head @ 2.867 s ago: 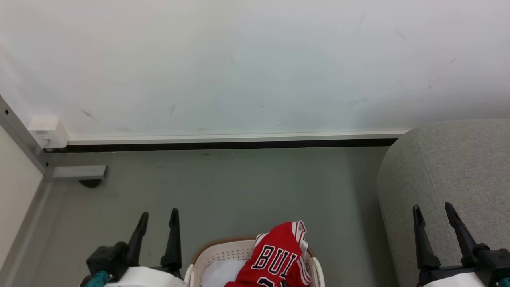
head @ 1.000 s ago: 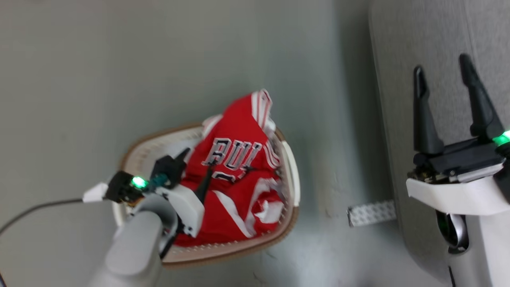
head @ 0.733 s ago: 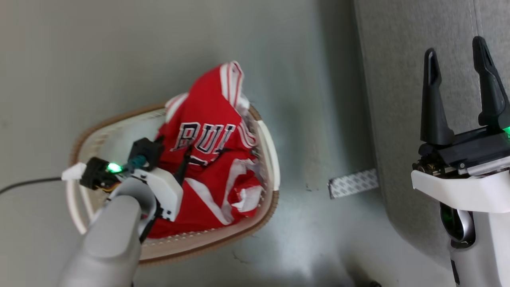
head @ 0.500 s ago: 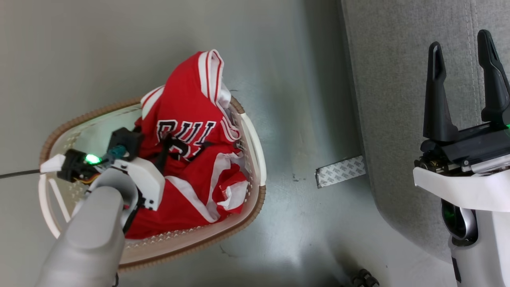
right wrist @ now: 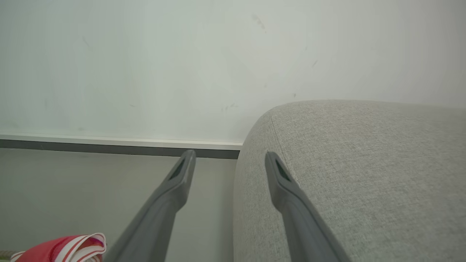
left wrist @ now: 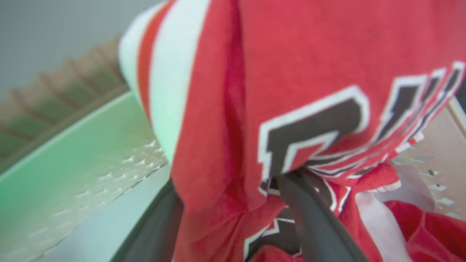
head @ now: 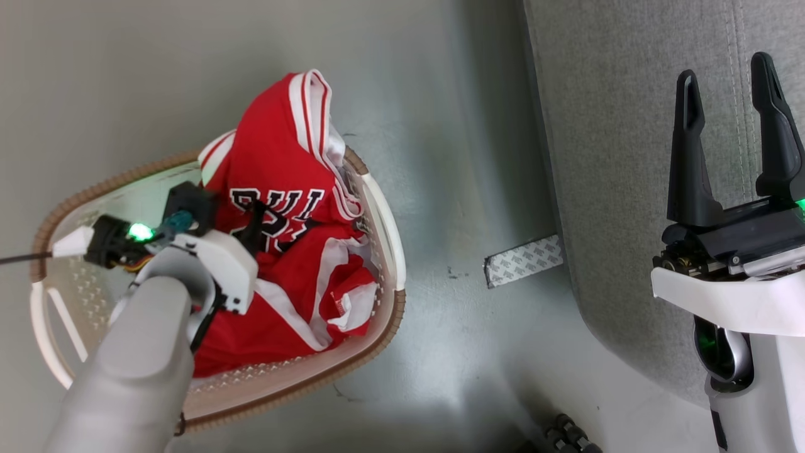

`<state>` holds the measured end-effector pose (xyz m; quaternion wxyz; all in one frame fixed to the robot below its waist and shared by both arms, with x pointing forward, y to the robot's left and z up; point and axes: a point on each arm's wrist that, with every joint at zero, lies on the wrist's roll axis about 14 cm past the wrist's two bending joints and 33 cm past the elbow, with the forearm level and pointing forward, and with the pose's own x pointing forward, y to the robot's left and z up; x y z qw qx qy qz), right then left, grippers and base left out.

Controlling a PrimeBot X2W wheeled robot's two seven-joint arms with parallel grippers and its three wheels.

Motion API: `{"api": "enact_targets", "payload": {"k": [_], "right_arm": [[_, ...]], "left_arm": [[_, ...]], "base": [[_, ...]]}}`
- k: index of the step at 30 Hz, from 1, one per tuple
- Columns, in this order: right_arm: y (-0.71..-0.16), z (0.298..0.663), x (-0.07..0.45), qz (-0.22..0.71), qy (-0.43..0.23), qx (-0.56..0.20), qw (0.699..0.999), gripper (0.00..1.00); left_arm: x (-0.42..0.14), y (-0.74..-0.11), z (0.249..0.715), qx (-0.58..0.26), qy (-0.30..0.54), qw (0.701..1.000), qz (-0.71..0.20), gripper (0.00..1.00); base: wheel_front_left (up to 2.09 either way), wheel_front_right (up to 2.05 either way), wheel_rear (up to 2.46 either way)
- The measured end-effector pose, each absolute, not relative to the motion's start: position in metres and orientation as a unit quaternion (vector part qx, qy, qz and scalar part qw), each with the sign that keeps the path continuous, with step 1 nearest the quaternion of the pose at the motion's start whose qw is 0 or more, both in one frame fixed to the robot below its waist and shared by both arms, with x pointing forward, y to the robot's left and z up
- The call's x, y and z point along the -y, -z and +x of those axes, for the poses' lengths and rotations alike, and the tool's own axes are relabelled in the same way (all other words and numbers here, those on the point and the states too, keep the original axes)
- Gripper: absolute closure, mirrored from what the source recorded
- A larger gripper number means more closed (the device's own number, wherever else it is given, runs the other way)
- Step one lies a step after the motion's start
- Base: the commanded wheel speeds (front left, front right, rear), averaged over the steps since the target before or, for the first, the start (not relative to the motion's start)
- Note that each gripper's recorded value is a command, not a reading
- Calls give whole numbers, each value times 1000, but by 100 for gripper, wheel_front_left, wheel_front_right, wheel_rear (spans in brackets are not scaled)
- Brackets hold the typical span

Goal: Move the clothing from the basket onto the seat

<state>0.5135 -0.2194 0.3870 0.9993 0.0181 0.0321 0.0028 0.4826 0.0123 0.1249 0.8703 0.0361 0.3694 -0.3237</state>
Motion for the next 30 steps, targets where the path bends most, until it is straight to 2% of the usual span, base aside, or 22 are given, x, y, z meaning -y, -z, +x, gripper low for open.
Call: {"api": "enact_targets", "payload": {"k": [4,5,6,7,14,18,23,30], "right_arm": [[-381,511,222,16,0,-41,999,0],[-380,511,222,16,1,-42,999,0],[-380,511,223,16,2,-42,999,0],[-381,511,223,16,2,-42,999,0],[-387,507,225,15,6,-42,999,0],[-391,494,224,11,10,-50,999,0],[-404,470,219,12,10,-56,998,0],[-435,440,206,20,1,-38,999,0]], "left_arm": [[-4,-121,484,-370,331,867,30,2],[-3,-121,484,-370,332,867,29,49],[-2,-122,486,-367,333,868,28,88],[0,-123,486,-365,334,868,25,100],[10,-145,478,-354,340,871,3,100],[16,-177,465,-335,335,880,-31,100],[21,-246,462,-274,317,904,-87,100],[5,-363,464,-147,298,935,-119,100]], "base": [[0,0,0],[0,0,0],[0,0,0],[0,0,0],[0,0,0],[0,0,0],[0,0,0],[0,0,0]]}}
